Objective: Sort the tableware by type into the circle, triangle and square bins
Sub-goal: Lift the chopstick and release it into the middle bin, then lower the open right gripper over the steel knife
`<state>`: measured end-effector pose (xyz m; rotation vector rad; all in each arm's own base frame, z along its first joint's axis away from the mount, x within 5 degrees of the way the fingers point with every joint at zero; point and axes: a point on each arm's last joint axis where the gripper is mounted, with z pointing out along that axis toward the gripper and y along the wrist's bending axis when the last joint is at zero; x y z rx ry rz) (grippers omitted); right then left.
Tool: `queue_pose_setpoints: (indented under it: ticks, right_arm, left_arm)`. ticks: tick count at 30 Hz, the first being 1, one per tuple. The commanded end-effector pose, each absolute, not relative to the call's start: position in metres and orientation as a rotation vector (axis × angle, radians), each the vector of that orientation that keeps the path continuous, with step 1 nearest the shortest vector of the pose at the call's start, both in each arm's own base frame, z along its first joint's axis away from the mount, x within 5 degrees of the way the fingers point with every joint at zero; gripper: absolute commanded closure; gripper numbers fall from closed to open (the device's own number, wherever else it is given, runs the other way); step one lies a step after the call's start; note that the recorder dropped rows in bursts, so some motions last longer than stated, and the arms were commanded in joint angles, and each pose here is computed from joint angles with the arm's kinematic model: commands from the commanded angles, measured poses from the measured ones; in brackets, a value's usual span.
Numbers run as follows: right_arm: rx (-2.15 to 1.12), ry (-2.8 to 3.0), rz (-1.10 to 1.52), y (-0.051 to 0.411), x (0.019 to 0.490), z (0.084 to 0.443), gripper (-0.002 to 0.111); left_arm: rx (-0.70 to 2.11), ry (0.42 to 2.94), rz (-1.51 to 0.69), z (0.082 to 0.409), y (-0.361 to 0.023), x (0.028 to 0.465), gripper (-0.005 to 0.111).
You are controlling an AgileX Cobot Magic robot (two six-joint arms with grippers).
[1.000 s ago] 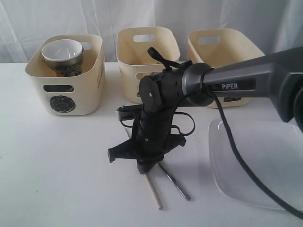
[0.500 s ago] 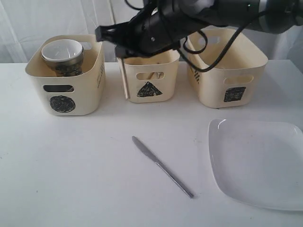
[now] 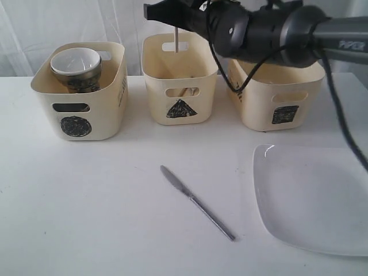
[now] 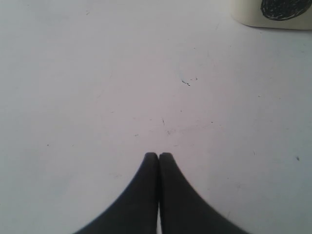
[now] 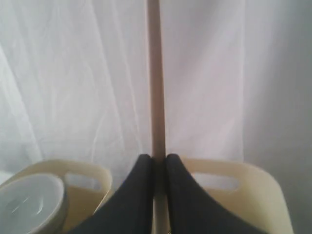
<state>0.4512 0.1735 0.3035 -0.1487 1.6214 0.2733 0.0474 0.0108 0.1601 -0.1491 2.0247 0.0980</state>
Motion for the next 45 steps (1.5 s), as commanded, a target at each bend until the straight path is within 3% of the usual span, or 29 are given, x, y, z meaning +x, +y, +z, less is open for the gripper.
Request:
queue_pose_setpoints:
  ticks: [1, 6, 11, 14, 19, 24, 29, 35, 42, 45]
  right_arm:
    - [-0.091, 1.472, 0.174, 0.17, 0.472, 0.273, 0.108]
    - [-0.103, 1.529, 0.154, 0.174, 0.481, 0.236, 0.102]
    - [-0.102, 1.532, 0.151, 0.173, 0.482, 0.234, 0.082]
    - [-0.099, 1.528, 0.15, 0.172, 0.482, 0.236, 0.078]
    - [-0.088, 1.497, 0.157, 0.169, 0.478, 0.254, 0.078]
    - [-0.137, 1.526, 0.188, 0.167, 0.463, 0.296, 0.078]
    - [-0.398, 1.701, 0.18, 0.17, 0.434, 0.327, 0.078]
    - [-0.661, 2.04, 0.332, 0.173, 0.391, 0.333, 0.079]
    - [-0.603, 2.239, 0.448, 0.169, 0.366, 0.34, 0.107]
    - [-0.569, 2.406, 0.502, 0.167, 0.35, 0.332, 0.108]
  left_arm:
    - [-0.153, 2.054, 0.089, 0.156, 0.011, 0.046, 0.107]
    - [-0.153, 2.054, 0.089, 0.156, 0.011, 0.046, 0.107]
    - [-0.153, 2.054, 0.089, 0.156, 0.011, 0.046, 0.107]
    - [-0.153, 2.054, 0.089, 0.156, 0.011, 0.046, 0.107]
    - [-0.153, 2.054, 0.089, 0.156, 0.011, 0.046, 0.107]
    - [-0.153, 2.054, 0.089, 0.156, 0.011, 0.046, 0.107]
    - [-0.153, 2.054, 0.089, 0.156, 0.011, 0.046, 0.107]
    - [-0.153, 2.054, 0.089, 0.156, 0.011, 0.046, 0.107]
    - [-0.153, 2.054, 0.089, 0.156, 0.011, 0.046, 0.107]
    - [-0.153, 2.054, 0.089, 0.156, 0.011, 0.046, 0.107]
